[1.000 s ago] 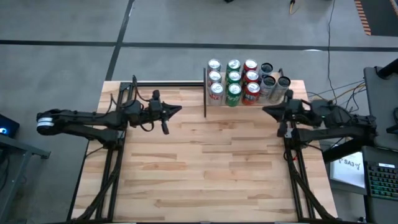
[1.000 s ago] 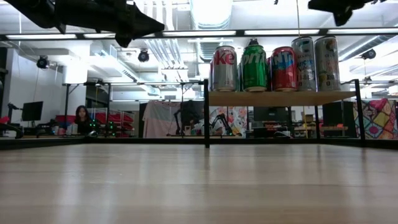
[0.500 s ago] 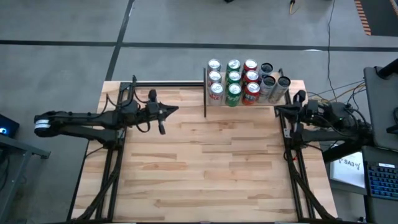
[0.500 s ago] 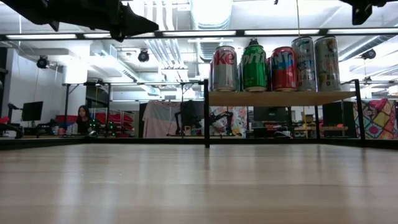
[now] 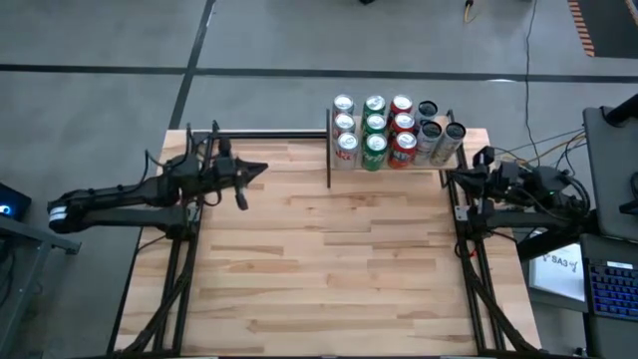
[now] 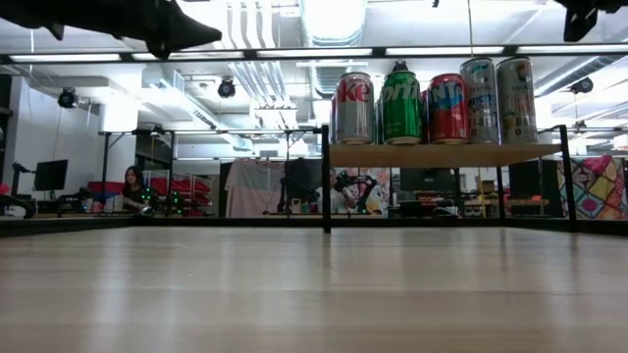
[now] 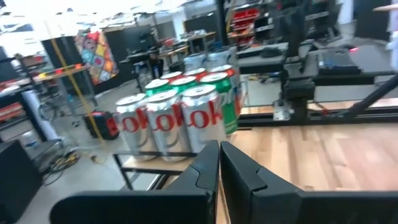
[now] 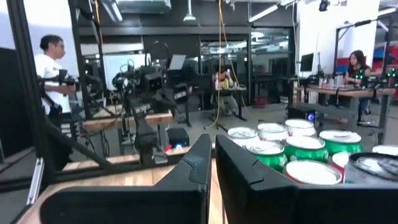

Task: Place canned beverage on shelf
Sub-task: Return to Home Position

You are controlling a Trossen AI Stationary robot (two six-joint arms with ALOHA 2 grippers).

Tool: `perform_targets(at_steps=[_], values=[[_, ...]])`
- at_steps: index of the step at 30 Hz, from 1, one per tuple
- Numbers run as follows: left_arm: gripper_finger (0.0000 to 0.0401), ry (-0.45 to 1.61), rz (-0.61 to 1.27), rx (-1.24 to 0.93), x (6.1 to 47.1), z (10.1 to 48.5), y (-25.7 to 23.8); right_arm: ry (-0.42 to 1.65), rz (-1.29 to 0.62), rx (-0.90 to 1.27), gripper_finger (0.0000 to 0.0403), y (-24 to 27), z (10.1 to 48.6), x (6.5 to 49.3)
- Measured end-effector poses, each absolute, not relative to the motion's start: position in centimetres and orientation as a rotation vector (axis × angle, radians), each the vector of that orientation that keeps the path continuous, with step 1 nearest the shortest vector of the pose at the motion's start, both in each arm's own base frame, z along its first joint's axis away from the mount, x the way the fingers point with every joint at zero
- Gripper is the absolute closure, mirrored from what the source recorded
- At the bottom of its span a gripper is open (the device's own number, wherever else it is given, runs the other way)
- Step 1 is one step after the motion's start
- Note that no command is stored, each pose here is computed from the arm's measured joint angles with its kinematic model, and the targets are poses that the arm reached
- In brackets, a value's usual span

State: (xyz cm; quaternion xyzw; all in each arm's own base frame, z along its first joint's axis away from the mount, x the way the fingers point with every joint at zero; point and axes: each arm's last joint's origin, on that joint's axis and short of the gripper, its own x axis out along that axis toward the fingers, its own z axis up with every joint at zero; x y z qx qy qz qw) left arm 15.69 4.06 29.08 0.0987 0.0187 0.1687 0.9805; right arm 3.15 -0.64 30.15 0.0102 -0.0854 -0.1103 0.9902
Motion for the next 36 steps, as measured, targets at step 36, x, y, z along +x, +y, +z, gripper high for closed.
perform_targets(at_steps=[36], values=[[0.0401, -0.198, 0.324, 0.072, 12.2, 22.4, 3.2, -0.222, -0.150, 0.018, 0.0390, -0.4, 24.7, 7.1]])
